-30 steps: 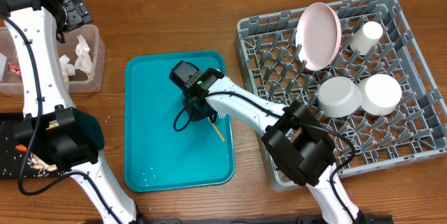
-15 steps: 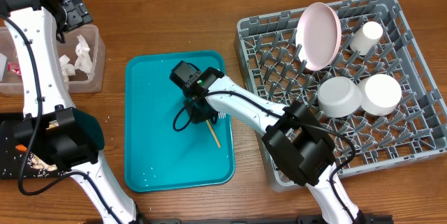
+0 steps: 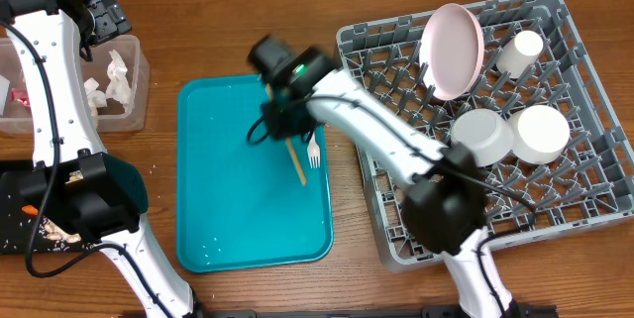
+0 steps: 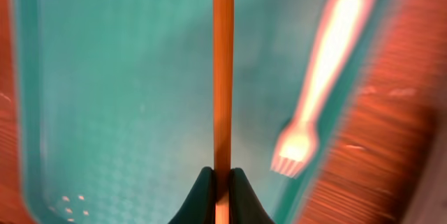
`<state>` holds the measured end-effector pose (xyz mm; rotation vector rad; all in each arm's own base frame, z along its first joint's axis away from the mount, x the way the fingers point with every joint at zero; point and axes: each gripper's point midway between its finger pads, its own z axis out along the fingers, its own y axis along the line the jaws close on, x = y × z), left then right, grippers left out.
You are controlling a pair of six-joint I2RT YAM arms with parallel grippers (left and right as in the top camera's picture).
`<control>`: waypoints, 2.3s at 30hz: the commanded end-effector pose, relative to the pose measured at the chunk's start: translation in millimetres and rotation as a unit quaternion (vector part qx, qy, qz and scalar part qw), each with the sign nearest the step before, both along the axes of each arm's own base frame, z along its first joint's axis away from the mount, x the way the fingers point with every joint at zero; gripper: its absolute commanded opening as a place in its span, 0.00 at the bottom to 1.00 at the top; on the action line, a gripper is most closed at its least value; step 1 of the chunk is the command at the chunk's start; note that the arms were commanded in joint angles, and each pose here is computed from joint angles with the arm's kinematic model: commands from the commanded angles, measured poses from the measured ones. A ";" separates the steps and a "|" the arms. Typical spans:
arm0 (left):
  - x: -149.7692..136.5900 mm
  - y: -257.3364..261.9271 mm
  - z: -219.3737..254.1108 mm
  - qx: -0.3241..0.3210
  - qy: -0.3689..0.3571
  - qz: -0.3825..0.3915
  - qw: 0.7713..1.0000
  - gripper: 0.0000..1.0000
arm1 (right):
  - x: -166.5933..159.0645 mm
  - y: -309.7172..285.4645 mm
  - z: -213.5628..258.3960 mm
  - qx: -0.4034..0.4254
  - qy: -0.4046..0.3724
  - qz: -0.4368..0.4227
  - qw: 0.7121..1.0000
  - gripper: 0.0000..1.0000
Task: Sort waste into correct bins and load items into the dishwasher rack
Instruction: 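Lift the chopstick and place it upright in the rack's left side, then move the right gripper back to the white fork and grasp it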
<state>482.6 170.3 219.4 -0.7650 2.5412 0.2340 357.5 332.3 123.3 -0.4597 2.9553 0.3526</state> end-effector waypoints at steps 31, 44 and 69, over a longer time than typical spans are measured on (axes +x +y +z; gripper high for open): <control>-1.8 2.3 12.7 0.009 -0.013 0.011 1.000 1.00 | 59.3 -150.8 17.1 -0.012 -0.019 -0.066 0.998 0.25; -1.8 2.3 12.7 0.009 -0.013 0.011 1.000 1.00 | 52.9 -137.1 35.5 0.005 -0.014 -0.092 0.996 0.80; -1.8 2.3 12.7 0.009 -0.013 0.011 1.000 1.00 | 31.5 -15.8 -61.4 -0.057 -0.042 -0.092 0.993 0.81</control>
